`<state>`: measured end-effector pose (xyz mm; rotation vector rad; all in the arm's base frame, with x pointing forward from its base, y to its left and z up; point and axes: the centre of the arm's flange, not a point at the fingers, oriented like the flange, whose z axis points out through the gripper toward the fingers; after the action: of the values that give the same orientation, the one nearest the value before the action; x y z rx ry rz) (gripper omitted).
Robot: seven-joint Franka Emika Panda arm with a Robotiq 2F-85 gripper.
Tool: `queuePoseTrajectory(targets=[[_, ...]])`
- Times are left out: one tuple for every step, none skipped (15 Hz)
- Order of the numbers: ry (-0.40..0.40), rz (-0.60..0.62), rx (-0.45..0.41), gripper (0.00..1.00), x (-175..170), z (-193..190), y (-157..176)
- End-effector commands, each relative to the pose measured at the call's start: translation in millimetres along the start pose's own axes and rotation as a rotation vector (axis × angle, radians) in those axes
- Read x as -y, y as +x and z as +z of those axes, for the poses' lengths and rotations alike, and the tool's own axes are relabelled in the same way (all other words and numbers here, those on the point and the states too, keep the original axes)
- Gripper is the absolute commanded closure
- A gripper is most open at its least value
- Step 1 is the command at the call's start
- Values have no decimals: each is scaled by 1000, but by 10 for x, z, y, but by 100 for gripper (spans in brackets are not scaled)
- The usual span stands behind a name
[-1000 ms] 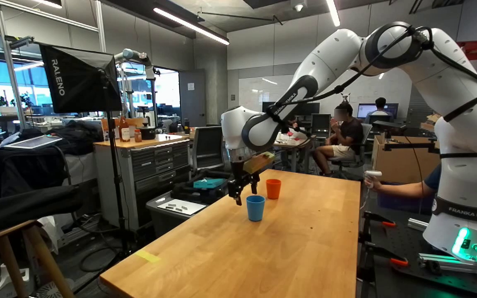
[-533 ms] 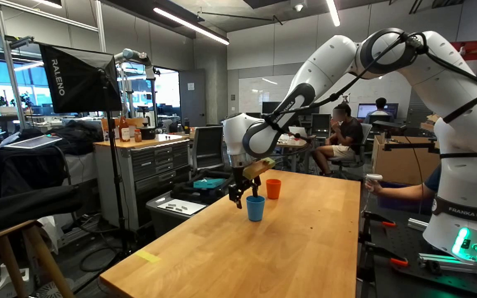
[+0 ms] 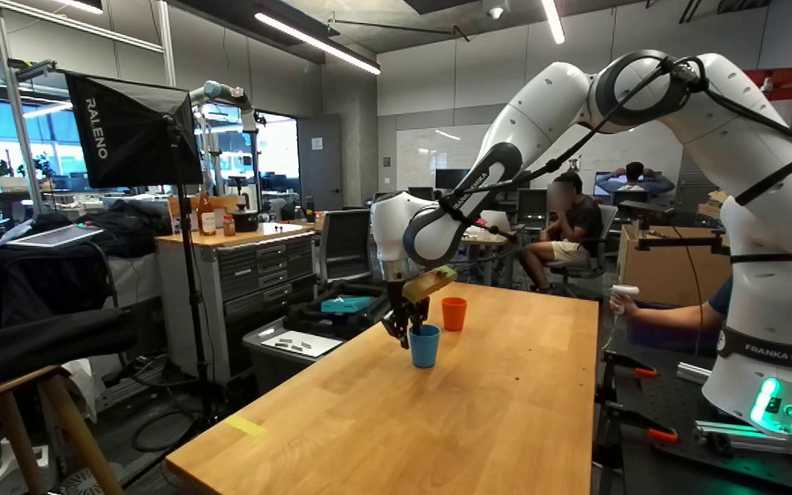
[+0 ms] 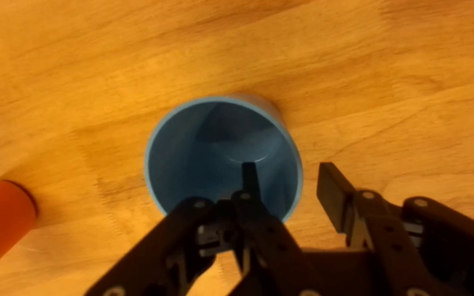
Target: Put the light blue cup inside the orange cup
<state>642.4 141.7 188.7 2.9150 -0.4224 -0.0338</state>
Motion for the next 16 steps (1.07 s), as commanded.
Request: queuePoseTrajectory(targets=[[-7, 28, -37, 87, 8, -44, 79], [-6, 35, -37, 96, -7, -58, 96], [-4, 45, -36, 99, -32, -74, 118], [-5, 53, -36, 100, -52, -86, 133], [-6, 62, -34, 100, -80, -105, 153], [-5, 66, -35, 100, -95, -142, 176], [3, 69, -40, 98, -85, -254, 227], [15, 70, -51, 98, -68, -414, 277], [29, 74, -65, 98, -57, -643, 339], [37, 76, -80, 98, -68, -850, 392], [45, 83, -99, 98, -96, -1062, 447], [47, 93, -118, 98, -178, -1328, 496], [43, 103, -134, 98, -268, -1548, 536], [33, 121, -142, 98, -401, -1706, 591], [21, 138, -154, 98, -534, -1884, 613], [7, 163, -155, 98, -706, -1958, 677]])
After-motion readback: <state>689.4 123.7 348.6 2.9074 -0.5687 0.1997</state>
